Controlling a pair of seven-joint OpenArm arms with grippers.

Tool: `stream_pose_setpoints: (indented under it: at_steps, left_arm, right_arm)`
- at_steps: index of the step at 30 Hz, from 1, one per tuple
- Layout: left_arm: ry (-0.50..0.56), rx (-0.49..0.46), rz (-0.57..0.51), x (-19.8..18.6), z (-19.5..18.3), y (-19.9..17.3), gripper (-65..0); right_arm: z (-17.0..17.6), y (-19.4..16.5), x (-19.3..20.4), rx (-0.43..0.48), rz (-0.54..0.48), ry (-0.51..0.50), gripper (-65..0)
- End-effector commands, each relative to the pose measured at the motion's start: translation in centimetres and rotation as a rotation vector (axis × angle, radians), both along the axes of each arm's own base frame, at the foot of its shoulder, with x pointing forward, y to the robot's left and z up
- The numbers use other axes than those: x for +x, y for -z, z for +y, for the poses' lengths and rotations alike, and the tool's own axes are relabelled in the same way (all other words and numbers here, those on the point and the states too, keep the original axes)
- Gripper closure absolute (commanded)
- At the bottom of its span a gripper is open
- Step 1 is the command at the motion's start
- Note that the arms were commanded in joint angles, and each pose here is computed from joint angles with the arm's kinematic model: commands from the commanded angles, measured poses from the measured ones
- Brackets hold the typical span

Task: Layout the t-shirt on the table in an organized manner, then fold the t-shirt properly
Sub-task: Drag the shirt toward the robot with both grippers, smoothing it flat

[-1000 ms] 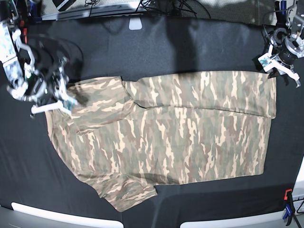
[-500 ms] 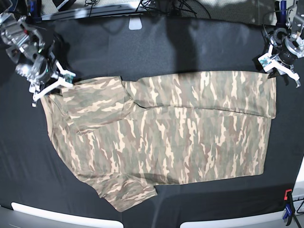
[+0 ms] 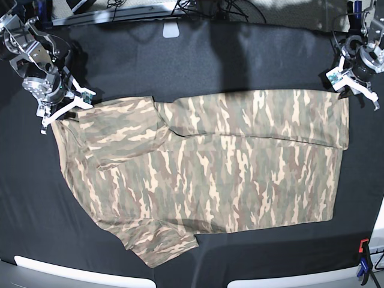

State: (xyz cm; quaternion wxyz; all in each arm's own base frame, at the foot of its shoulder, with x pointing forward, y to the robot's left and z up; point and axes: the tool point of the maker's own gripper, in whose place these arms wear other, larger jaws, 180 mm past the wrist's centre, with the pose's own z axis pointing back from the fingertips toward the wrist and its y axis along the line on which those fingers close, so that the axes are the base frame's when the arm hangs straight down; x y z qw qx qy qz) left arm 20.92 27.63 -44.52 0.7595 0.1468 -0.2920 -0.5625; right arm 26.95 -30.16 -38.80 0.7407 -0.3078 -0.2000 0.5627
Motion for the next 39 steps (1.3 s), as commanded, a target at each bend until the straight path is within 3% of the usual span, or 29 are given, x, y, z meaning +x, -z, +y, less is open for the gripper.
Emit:
stream_pose_setpoints:
  at_steps: [1, 14, 16, 19, 20, 23, 27, 36, 39]
  left_arm:
    - [0.008, 0.024, 0.011, -0.1, 0.6, -0.1, 0.0]
    - [0.008, 0.024, 0.012, -0.1, 0.6, -0.1, 0.0]
    - [0.008, 0.024, 0.012, -0.1, 0.6, -0.1, 0.0]
    - [0.008, 0.024, 0.012, -0.1, 0.6, -0.1, 0.0]
    - [0.008, 0.024, 0.012, -0.1, 0.6, -0.1, 0.0]
    - [0.004, 0.018, 0.013, -0.2, 0.6, -0.1, 0.0]
    - [-0.053, -0.076, 0.025, -0.9, -0.2, 0.0, 0.0]
    - [-0.074, -0.180, 0.085, -4.5, -0.8, -1.3, 0.0]
    - [-0.071, -0.166, 0.088, -5.3, -1.1, -2.1, 0.0]
  right_arm:
    - [-1.0, -1.4, 0.9, -0.040, -0.036, -0.003, -22.7]
    - [-0.6, -2.3, 2.4, -0.023, -0.078, -0.013, -22.0]
    - [-0.6, -2.4, 2.4, -0.023, -0.078, -0.012, -16.8]
    - [-0.7, -2.3, 2.4, -0.024, -0.077, -0.011, -1.8]
    - [-0.8, -2.3, 2.3, -0.029, -0.076, -0.005, 0.0]
    - [-1.6, -2.7, 2.3, -0.052, -0.097, 0.037, 0.0]
    - [-3.1, -3.3, 2.0, -0.082, -0.116, 0.080, 0.0]
    - [-5.5, -3.4, -2.0, -0.146, 0.001, 0.090, 0.0]
    - [-5.1, -2.4, -4.0, -0.147, 0.052, 0.083, 0.0]
